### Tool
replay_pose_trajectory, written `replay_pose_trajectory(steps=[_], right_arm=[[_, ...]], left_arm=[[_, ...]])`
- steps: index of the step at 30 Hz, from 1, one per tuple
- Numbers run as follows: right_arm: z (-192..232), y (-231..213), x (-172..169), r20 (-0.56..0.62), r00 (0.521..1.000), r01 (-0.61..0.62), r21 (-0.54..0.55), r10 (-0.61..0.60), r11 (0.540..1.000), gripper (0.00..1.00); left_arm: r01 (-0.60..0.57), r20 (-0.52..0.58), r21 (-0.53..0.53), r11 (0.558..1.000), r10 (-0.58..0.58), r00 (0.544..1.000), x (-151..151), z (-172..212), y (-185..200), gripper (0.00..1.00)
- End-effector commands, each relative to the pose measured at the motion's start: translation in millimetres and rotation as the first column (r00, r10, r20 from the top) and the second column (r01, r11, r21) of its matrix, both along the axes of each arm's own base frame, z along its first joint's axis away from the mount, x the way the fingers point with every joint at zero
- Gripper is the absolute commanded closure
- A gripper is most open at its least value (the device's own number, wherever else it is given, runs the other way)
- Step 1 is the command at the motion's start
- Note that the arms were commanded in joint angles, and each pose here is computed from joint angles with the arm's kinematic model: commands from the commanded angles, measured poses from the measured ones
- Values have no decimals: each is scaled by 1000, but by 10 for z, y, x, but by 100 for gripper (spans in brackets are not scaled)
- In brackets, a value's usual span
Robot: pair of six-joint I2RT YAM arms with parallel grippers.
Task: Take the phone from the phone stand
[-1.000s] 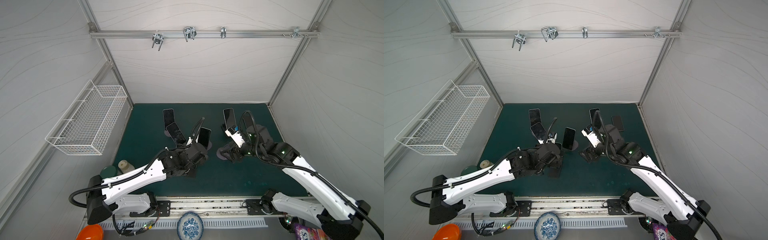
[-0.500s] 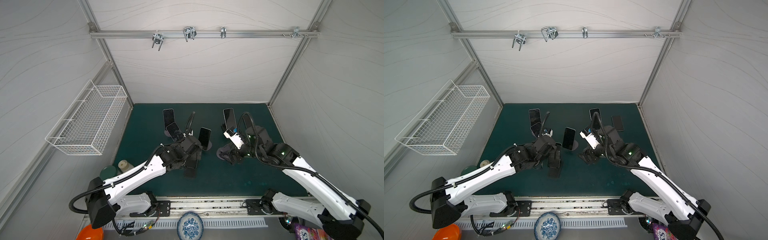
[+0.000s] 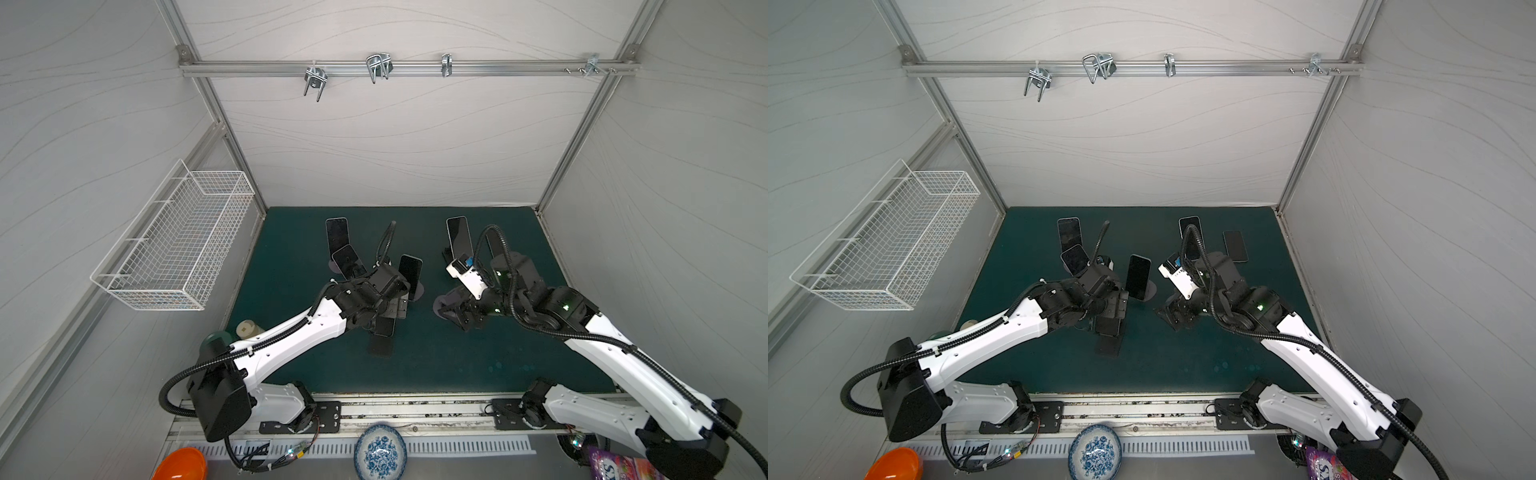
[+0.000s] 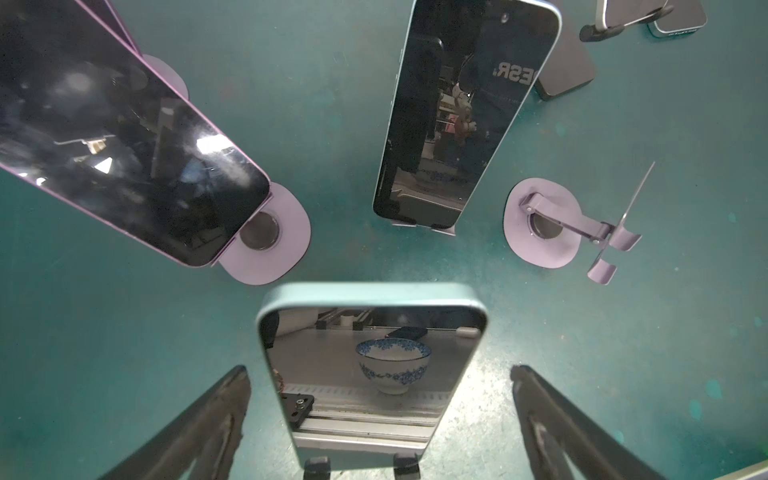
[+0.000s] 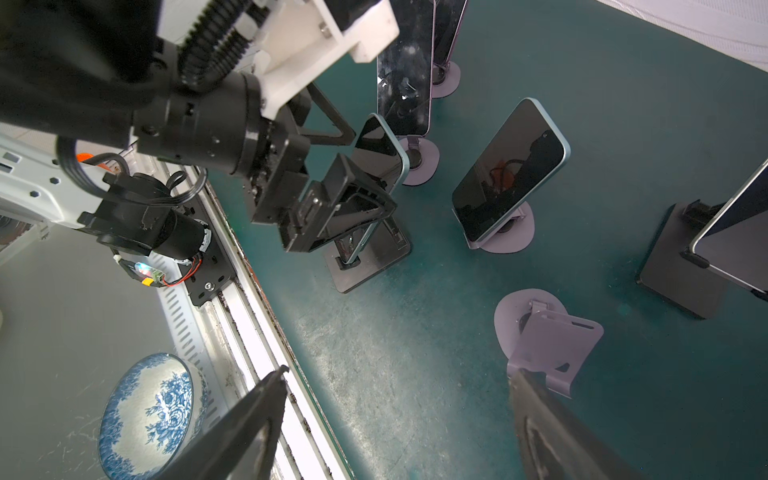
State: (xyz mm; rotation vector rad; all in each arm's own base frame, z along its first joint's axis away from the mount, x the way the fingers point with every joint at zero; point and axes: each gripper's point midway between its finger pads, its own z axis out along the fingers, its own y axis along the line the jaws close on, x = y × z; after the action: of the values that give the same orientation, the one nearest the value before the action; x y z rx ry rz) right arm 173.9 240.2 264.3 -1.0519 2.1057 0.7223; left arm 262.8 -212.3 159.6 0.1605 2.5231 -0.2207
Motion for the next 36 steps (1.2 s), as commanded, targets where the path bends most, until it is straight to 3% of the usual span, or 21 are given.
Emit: replay_pose_trajectory(steps=[1,19,36], right_arm=[[32,-38,-54,28,999,-23,-9,23,1000,14],[-3,-36,-14,40,999,-22,-32,23,999,13],[-6,-35,-30,30,999,-24,-30,25,999,14]], left_arm=[[-30,17,-54,998,31,999,133,157,-75,1],[-11,-36,-34,999,9,999,220,1,-117,2],[-15,-65,-17,1000,13,998,150,-118,-62,10]])
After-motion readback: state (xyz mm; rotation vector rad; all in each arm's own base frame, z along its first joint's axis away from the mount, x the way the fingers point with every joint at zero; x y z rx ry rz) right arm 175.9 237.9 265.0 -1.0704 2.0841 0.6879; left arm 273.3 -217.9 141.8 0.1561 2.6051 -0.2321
